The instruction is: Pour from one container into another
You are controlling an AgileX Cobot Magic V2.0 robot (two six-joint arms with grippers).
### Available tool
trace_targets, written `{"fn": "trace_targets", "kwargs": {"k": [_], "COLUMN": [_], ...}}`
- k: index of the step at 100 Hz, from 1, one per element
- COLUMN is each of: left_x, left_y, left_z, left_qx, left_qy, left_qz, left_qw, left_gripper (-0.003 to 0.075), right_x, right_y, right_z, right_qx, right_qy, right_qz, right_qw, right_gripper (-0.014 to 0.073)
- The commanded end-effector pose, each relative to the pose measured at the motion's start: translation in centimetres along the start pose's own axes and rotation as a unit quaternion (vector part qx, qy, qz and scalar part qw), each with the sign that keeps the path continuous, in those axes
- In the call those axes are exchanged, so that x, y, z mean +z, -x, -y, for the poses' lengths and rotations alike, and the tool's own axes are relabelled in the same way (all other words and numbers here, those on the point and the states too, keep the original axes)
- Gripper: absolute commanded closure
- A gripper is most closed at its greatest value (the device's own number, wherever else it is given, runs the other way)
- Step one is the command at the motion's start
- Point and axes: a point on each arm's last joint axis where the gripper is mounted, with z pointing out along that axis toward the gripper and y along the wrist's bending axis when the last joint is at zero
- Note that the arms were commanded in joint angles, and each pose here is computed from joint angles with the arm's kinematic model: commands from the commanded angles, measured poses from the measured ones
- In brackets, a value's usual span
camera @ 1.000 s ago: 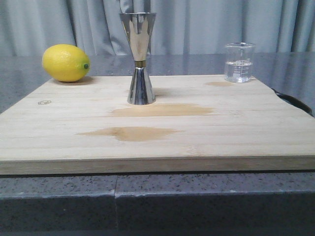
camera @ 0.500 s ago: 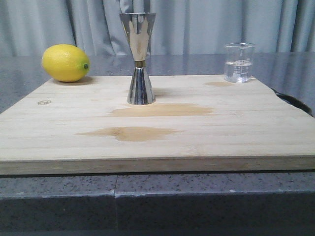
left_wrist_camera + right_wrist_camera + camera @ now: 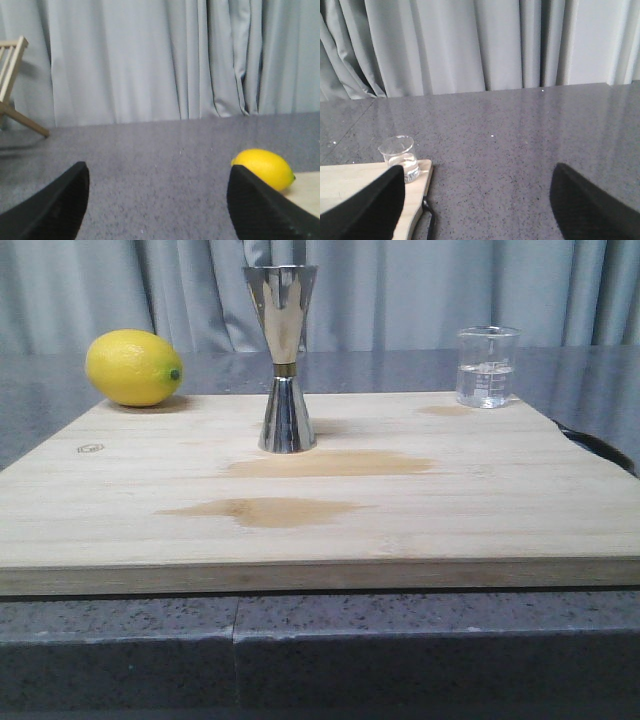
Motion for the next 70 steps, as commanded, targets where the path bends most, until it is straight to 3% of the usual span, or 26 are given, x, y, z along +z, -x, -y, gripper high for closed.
{"fn": "trace_targets", "kwargs": {"k": [1,24,43,60,70], "left_x": [0.7,3.9,7.4,10.5,12.2], "left_y": [1.8,3.4,2.9,1.8,1.3], "left_z": [-0.1,0.3,2.0,3.9,4.7], "left_qx": [-0.005,-0.02,-0.02,-0.007,-0.012], "left_qy": [-0.003,-0.04,-0.148,-0.272,-0.318], "left_qz": [-0.019,-0.148,-0.242,-0.249,-0.228], "left_qw": [1.0,0.988,0.959,0.93,0.92], "left_gripper": [0.0187,0.0187,0.0188,0.0188,0.0188], "right_x": [-0.2,0.1,0.5,0.5,0.5], "right_y": [2.1,3.1,3.1,3.1,3.1], "right_z": [0.1,0.1,0.1,0.1,0.1], "right_qx": [-0.009,-0.009,-0.002,-0.002,-0.002], "right_qy": [-0.005,-0.006,-0.003,-0.003,-0.003], "right_qz": [0.02,-0.03,-0.038,-0.038,-0.038], "right_qw": [1.0,0.999,0.999,0.999,0.999], "right_gripper": [0.0074,0.0074,0.0074,0.0074,0.0074]}}
